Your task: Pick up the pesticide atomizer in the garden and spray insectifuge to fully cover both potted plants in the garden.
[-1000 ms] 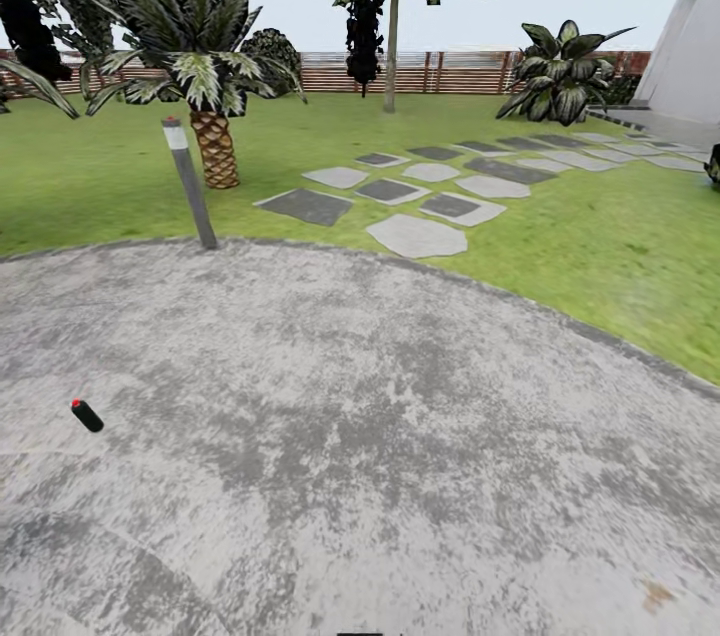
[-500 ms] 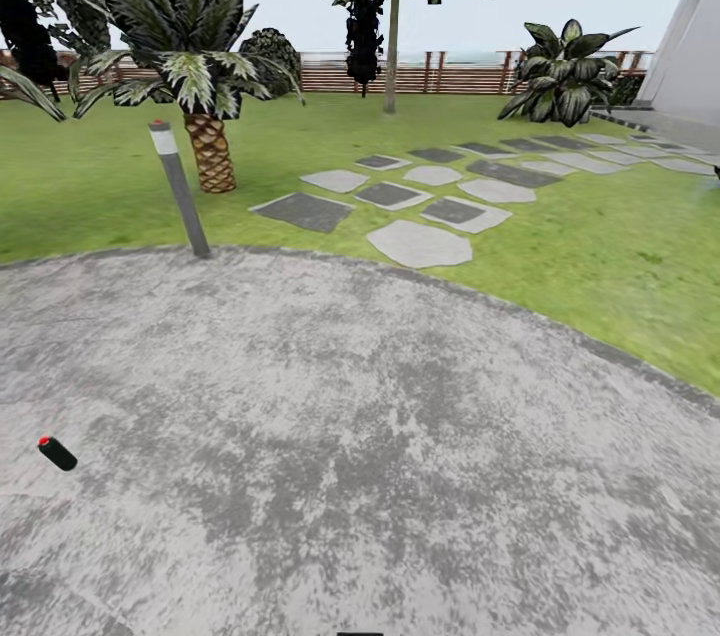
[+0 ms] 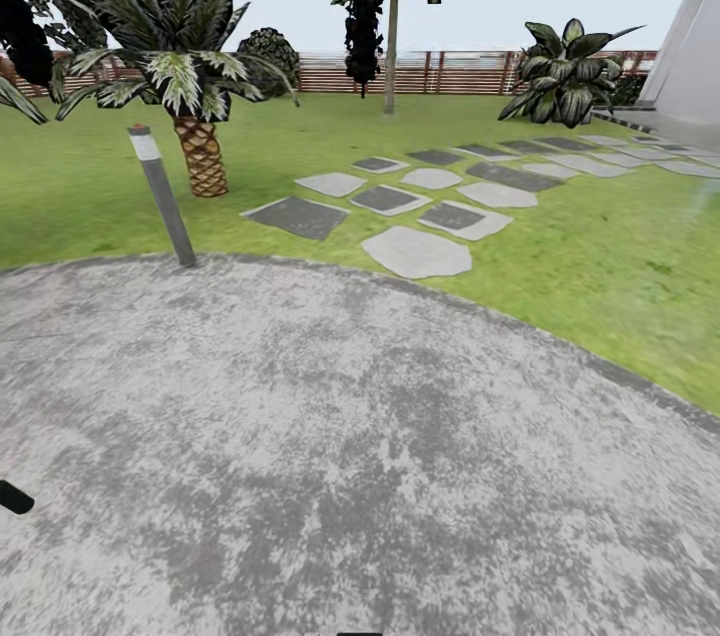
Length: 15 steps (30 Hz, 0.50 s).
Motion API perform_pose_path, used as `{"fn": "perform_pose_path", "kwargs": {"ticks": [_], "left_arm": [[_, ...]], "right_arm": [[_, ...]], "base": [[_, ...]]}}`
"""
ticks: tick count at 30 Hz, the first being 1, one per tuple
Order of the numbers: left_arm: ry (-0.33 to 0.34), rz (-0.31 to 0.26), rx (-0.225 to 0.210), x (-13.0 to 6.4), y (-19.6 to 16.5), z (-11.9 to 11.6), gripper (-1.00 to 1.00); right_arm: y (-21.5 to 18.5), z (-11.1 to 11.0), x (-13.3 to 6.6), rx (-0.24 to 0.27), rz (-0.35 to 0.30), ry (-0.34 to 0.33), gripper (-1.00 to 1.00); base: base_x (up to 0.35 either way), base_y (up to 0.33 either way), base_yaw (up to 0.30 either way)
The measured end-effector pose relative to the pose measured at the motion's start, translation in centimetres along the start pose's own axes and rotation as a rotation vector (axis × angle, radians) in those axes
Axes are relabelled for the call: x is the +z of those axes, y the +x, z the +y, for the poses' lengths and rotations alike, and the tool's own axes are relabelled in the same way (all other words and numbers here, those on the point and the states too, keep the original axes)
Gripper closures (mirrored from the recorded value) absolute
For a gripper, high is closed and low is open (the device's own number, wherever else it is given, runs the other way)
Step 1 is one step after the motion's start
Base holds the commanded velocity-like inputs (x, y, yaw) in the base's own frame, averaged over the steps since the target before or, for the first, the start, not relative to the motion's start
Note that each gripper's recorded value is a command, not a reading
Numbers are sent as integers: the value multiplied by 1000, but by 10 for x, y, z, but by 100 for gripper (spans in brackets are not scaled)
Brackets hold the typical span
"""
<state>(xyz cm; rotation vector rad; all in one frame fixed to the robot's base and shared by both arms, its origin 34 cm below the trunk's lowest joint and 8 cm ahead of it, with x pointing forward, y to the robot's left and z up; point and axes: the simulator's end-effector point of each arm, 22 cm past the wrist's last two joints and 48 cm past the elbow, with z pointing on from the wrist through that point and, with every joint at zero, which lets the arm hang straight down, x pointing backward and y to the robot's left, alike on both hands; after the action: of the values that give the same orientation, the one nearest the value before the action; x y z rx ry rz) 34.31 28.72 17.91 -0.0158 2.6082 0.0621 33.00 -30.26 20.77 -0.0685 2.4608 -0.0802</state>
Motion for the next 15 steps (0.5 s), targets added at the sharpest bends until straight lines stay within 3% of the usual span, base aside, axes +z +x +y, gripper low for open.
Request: {"fn": "perform_pose_path", "kwargs": {"ticks": [8,15], "left_arm": [[0,0,0,0,0,0,-100],[0,0,0,0,0,0,-100]], "right_arm": [[0,0,0,0,0,0,-100],[0,0,0,0,1,0,-100]], "base": [[280,-163,68],[276,-167,247]]}}
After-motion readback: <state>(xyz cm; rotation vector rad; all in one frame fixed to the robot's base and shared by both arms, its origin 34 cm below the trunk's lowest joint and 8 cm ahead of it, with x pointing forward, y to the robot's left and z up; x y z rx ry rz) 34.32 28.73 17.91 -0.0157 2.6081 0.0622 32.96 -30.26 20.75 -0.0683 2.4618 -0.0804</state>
